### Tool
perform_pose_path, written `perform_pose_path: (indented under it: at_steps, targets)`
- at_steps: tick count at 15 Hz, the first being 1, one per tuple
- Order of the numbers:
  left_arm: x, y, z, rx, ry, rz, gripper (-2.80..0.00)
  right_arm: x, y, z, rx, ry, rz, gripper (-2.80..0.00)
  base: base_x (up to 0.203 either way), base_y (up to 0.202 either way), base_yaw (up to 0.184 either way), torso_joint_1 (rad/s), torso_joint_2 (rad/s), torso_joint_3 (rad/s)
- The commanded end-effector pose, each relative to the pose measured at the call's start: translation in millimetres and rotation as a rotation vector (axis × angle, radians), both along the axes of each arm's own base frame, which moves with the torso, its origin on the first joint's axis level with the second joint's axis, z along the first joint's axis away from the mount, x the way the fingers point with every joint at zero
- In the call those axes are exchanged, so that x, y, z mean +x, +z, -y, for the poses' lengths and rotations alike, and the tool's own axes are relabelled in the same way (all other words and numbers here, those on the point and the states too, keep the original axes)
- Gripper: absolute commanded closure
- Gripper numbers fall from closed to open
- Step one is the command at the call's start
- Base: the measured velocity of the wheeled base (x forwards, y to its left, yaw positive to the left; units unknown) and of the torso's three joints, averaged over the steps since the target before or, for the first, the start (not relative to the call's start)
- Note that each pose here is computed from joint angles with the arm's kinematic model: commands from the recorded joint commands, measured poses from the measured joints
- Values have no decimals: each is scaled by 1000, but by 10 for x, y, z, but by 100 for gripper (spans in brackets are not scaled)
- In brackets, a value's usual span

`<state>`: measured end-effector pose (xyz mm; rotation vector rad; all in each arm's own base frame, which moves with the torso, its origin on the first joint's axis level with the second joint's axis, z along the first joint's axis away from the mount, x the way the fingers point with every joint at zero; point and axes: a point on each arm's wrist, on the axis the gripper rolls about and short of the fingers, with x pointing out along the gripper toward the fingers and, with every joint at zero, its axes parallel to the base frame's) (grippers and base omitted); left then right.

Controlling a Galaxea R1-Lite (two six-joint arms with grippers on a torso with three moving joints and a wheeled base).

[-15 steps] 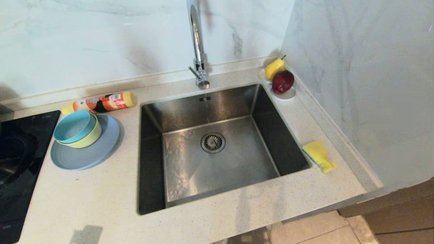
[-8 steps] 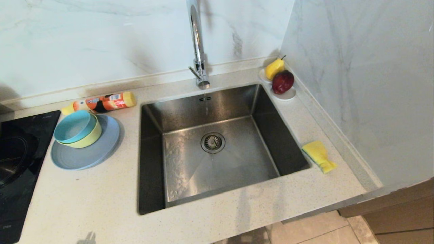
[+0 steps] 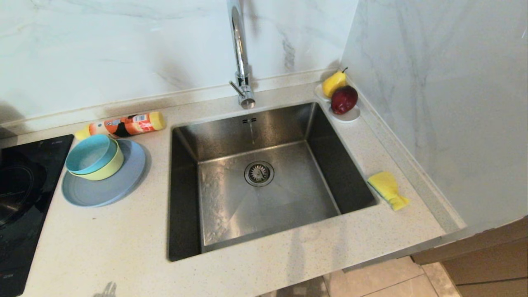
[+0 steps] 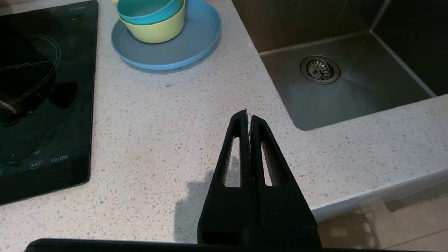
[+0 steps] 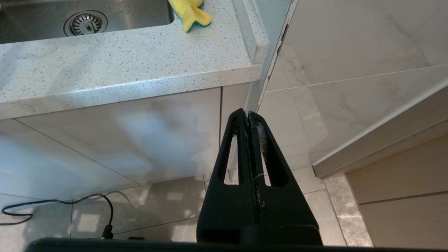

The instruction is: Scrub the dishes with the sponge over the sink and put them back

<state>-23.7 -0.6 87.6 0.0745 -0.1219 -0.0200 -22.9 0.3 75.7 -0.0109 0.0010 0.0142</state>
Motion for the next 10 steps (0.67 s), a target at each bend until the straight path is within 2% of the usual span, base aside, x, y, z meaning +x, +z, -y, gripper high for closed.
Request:
perform_pose_path:
  at_steps: [1,10]
  targets:
    - [36,-109,0,1,0,-43,0,0,-1,0,0,0,0,0,0,0,0,0,0,0]
    - [36,-109,0,-1,0,-43,0,1,0,3,7,-13,-2,0,0,0,0,0,0,0]
